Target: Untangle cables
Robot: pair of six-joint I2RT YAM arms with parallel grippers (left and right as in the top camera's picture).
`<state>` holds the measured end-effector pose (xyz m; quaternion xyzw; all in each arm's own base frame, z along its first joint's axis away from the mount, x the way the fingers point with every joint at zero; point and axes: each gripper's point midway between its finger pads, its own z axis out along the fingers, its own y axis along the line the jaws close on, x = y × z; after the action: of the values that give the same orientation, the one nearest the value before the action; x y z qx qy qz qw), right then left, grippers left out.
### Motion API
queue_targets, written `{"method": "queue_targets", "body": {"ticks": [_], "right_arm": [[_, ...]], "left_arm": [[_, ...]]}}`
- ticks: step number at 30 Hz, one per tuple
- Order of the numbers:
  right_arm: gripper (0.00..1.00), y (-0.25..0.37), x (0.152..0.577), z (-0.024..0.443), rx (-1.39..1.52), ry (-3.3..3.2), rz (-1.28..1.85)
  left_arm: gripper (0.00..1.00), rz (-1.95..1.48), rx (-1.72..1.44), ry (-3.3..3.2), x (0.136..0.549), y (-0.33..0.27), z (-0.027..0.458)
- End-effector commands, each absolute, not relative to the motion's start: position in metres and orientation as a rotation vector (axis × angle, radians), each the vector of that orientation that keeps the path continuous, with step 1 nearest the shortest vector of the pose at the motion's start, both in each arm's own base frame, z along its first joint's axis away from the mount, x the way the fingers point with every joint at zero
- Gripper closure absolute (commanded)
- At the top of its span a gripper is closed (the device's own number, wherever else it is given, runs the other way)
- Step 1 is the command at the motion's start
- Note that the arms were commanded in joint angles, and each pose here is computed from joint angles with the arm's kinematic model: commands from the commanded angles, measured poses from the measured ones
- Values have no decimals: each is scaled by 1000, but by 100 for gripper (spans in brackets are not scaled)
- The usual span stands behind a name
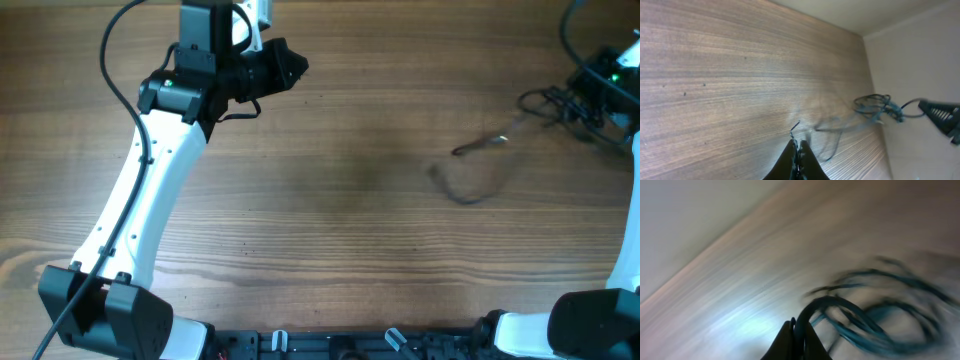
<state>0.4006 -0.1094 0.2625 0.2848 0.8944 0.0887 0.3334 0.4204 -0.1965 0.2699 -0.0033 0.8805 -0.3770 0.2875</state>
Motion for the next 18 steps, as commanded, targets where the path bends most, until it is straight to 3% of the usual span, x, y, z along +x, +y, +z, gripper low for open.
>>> {"method": "queue_targets", "body": {"ticks": [1,5,8,12,18], "right_arm": [[96,16,400,310,-25,2246,830],[96,76,386,312,-253,2245,956],[96,108,375,311,-402,2235,990],[96,126,371,312,-447,2232,1017],[96,128,369,311,-448,2241,1024]], "left_arm": [[96,-942,153,2300,417,-198,279],[95,-941,153,2299,417,-198,279],[73,-943,153,2299,417,-198,279],[55,-982,204,2304,412,-210,277],[25,-1250,572,2173,386,-249,285]]}}
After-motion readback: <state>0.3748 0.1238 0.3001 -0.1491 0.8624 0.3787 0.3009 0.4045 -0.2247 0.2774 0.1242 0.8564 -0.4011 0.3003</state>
